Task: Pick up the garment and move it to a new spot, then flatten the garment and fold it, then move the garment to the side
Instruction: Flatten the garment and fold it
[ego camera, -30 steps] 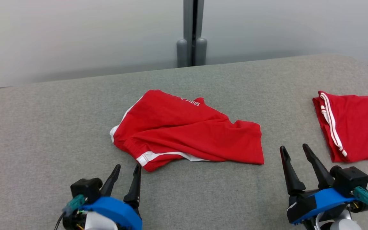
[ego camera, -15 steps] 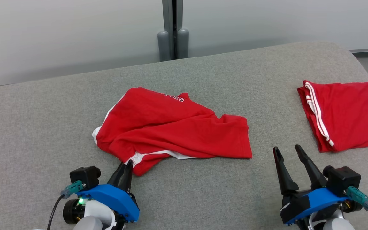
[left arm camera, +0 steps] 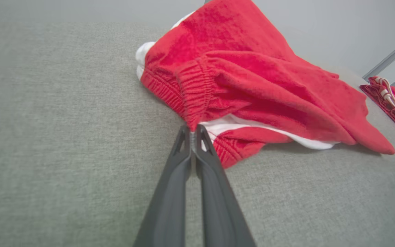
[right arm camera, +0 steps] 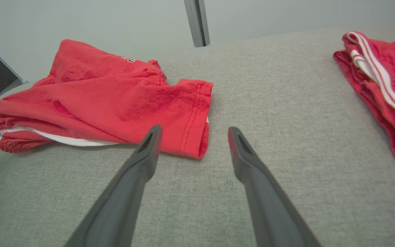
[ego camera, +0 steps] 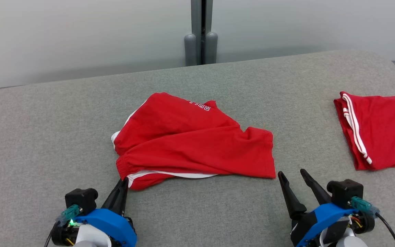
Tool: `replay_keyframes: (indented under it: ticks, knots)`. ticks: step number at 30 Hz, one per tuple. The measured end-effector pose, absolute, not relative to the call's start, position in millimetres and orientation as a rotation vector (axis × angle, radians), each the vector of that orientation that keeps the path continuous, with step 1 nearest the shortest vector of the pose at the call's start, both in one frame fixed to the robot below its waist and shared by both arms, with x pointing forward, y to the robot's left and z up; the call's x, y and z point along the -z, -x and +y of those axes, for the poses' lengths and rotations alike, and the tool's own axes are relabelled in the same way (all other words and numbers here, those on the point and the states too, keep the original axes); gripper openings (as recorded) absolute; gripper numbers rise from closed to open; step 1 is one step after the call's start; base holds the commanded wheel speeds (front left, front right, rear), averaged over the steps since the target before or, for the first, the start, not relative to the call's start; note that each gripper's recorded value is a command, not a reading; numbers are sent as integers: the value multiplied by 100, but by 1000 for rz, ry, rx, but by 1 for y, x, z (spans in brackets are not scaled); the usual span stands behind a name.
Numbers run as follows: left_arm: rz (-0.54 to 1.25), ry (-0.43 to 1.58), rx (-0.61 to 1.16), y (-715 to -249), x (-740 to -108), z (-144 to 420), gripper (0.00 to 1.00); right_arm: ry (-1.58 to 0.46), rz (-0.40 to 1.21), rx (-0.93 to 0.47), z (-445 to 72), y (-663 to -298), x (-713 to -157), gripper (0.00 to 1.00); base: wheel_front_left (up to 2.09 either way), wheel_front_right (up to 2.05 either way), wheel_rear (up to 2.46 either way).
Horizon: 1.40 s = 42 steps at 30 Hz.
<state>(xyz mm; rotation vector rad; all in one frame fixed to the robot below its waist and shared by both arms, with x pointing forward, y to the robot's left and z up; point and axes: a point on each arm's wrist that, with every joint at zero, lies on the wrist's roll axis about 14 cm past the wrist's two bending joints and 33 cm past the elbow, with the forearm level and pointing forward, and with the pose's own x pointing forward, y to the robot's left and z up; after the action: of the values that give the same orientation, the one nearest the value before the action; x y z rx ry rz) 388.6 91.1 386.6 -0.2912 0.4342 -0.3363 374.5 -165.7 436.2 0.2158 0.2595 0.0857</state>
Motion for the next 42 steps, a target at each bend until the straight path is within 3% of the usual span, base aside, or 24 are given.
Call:
replay_keyframes:
  ticks: [8, 25, 26, 29, 37, 42]
  knots:
    - [427, 218, 280, -379, -383, 116, 0, -162, 348, -134, -152, -385, -419, 100, 0, 0, 0]
    - [408, 243, 301, -375, -391, 106, 0, -133, 536, -231, -120, -389, -383, 100, 0, 0, 0]
    - [409, 243, 302, -375, -391, 105, 0, -144, 542, -232, -119, -390, -382, 90, 0, 0, 0]
    - [410, 245, 301, -375, -391, 106, 0, -169, 528, -237, -115, -397, -384, 0, 0, 0, 0]
    - [287, 259, 309, -385, -420, 106, 0, -274, 335, -188, -124, -426, -427, 0, 0, 0, 0]
    - [93, 254, 383, -401, -482, 98, 0, -304, 86, -187, -143, -444, -505, 0, 0, 0, 0]
